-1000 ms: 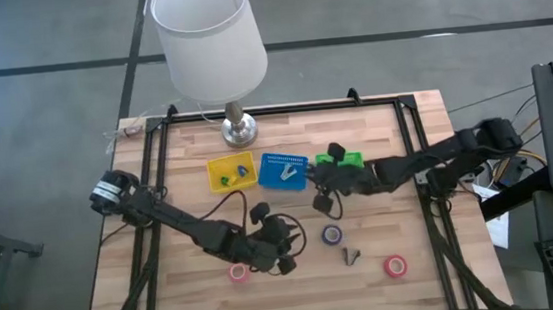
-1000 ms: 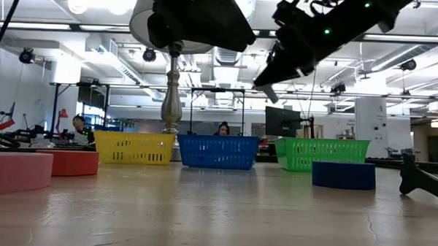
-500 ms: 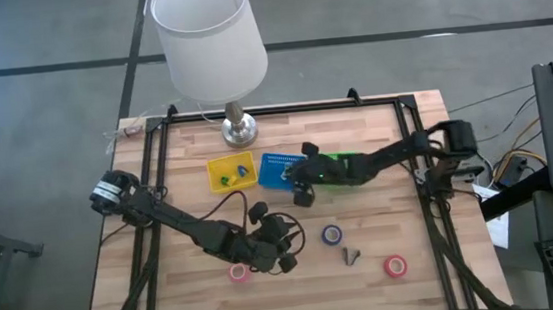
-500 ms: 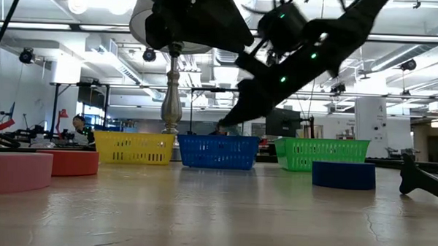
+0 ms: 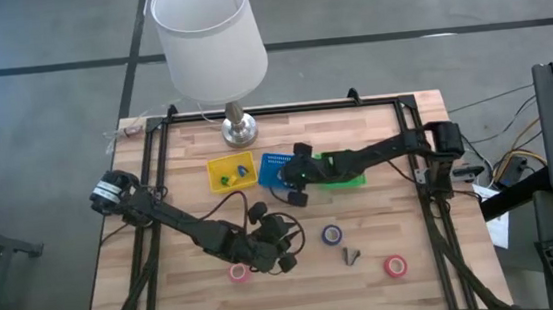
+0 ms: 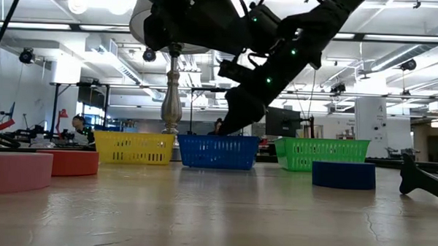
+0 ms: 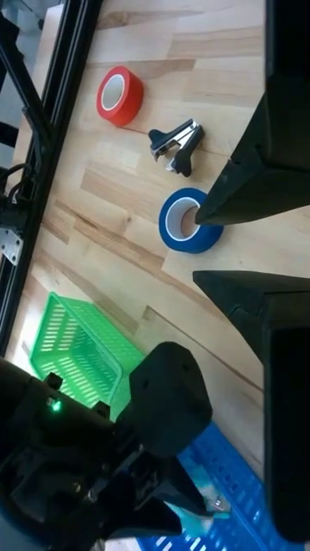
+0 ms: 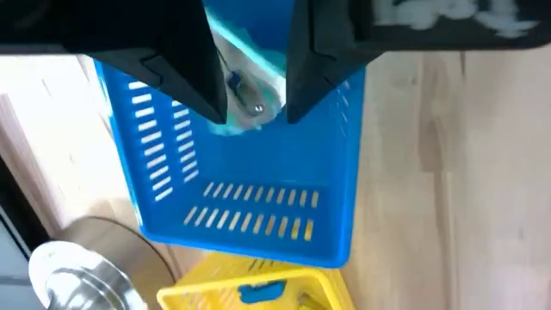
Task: Pick and place Stapler, Stapler remover, tape
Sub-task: Put the black staple remover into the blue bin, then put the blue tape into the green bin
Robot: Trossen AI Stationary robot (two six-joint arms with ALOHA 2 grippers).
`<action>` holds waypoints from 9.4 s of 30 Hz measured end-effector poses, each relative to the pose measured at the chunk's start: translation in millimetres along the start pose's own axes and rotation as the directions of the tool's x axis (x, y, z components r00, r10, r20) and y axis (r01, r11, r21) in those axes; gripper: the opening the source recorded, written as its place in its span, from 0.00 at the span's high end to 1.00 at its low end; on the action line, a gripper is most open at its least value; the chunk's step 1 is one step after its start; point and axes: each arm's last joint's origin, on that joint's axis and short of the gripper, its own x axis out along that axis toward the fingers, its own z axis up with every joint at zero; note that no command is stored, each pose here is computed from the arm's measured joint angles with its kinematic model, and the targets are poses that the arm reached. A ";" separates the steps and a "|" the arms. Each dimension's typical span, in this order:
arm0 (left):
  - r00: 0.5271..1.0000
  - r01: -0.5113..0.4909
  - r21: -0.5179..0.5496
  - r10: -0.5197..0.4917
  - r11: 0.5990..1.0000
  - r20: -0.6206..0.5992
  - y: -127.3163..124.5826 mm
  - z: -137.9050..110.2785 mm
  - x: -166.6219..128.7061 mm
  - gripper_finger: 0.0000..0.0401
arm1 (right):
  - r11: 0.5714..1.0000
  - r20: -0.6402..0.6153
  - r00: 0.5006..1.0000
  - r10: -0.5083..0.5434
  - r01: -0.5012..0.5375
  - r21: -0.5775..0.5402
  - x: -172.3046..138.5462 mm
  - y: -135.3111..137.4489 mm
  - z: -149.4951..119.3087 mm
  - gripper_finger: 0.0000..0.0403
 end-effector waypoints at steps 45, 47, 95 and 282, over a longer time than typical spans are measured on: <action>0.997 -0.066 0.170 0.072 0.983 -0.031 19.7 -4.0 13.9 0.76 | 0.829 -0.289 0.857 0.427 -0.243 0.504 -167.1 104.3 -128.9 0.69; 0.996 -0.073 0.170 0.079 0.983 -0.030 21.8 -2.7 15.7 0.76 | 0.826 -0.241 0.862 0.446 -0.293 0.481 -169.6 108.9 -126.1 0.69; 0.996 -0.079 0.162 0.085 0.984 -0.028 24.0 -1.1 17.7 0.76 | 0.807 -0.254 0.826 0.503 -0.554 -0.205 -136.2 142.5 -139.3 0.78; 0.994 -0.101 0.024 0.102 0.995 -0.026 30.7 -1.7 22.7 0.76 | 0.981 0.026 0.987 -0.156 0.152 0.125 -178.3 39.2 -94.9 0.89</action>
